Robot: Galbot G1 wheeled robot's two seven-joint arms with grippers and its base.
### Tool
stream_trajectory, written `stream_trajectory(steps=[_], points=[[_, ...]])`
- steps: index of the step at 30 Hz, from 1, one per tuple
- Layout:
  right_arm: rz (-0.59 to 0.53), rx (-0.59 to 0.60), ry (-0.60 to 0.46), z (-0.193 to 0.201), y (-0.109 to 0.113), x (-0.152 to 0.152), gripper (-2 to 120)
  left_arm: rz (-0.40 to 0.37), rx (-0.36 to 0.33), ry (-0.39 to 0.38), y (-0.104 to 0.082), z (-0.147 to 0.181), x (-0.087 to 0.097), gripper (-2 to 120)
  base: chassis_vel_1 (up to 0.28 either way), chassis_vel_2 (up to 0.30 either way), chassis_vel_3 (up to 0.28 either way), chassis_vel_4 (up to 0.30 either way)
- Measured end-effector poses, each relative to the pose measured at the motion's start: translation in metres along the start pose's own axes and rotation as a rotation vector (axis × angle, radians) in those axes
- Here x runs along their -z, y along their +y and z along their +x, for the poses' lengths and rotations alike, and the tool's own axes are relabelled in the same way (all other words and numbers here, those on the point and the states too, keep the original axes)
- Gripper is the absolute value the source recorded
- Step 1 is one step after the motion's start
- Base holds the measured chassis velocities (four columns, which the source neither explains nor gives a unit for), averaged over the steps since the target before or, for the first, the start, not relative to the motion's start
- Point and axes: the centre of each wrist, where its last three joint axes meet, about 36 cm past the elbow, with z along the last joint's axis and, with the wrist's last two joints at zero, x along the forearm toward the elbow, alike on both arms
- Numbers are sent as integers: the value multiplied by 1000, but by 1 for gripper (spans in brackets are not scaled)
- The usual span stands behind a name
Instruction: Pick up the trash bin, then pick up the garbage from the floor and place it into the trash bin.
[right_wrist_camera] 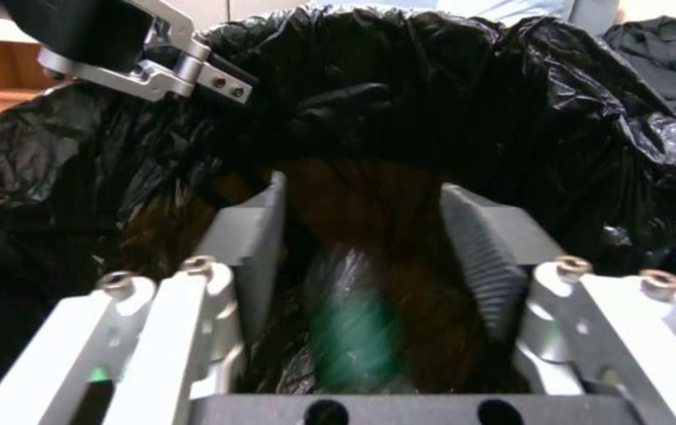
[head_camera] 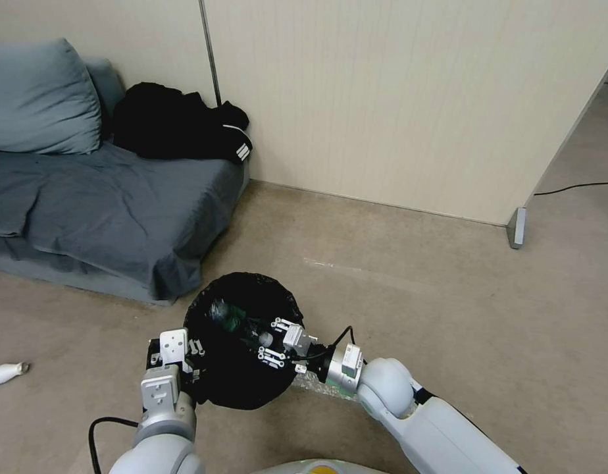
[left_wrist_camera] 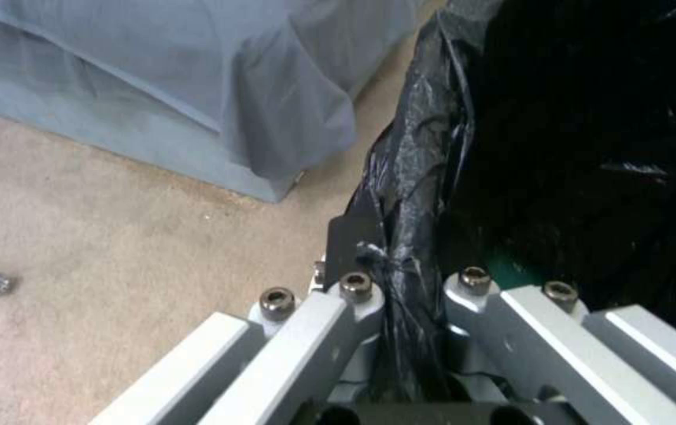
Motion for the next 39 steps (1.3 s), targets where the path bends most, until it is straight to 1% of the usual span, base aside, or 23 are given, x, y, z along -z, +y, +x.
stream_trajectory(steps=[1,2,3,5,7,8,9,10,11,13,15,18,19,21,23,24,27,28,31,32,34,36,39], points=[[2,-1,1,2,0,1,59,0,0,-2,0,0,0,1,0,0,0,0],[2,-1,1,2,0,1,59,0,0,-2,0,0,0,1,0,0,0,0],[5,-1,1,4,0,2,66,0,1,-4,0,-1,1,1,0,0,0,0],[15,0,-5,9,0,8,74,-2,3,-8,1,-2,0,1,0,0,0,0],[21,1,-8,11,0,11,77,-5,6,-10,1,-2,0,1,0,0,0,0],[31,2,-13,16,1,17,84,-11,14,-13,2,-4,-1,1,0,0,0,0],[39,2,-19,20,2,22,88,-14,18,-15,3,-5,-1,1,0,0,0,0],[39,2,-19,20,2,22,88,-14,18,-15,3,-5,-1,1,0,0,0,0],[55,-1,-31,25,3,32,94,-17,20,-16,4,-7,-1,1,0,0,0,0],[74,-19,-42,35,4,46,99,-22,17,-19,5,-8,-2,1,0,0,0,0],[79,-29,-48,39,6,51,99,-24,17,-21,5,-9,-2,1,0,0,0,0],[111,-114,-96,59,13,81,100,-29,23,-30,7,-11,-2,1,0,0,0,0],[111,-114,-96,59,13,81,100,-29,23,-30,7,-11,-2,1,0,0,0,0],[131,-202,-141,74,23,105,100,-33,25,-34,9,-12,-2,1,0,0,0,0],[148,-304,-176,84,32,121,100,-35,25,-36,10,-12,-2,1,0,0,0,0],[148,-304,-176,84,32,121,100,-35,25,-36,10,-12,-2,1,0,0,0,0],[161,-553,-209,98,56,141,100,-34,23,-43,12,-13,-2,1,0,0,0,0],[161,-553,-209,98,56,141,100,-34,23,-43,12,-13,-2,1,0,0,0,0],[122,-691,-177,106,75,136,100,-34,21,-44,12,-13,-2,1,0,0,0,0],[122,-691,-177,106,75,136,100,-34,21,-44,12,-13,-2,1,0,0,0,0],[101,-746,-146,108,83,125,100,-28,19,-42,12,-11,-1,1,0,0,0,0],[99,-751,-144,108,84,124,100,-27,19,-42,12,-11,-1,1,0,0,0,0],[63,-810,-125,106,90,108,100,-20,20,-39,13,-7,1,1,0,0,0,0]])
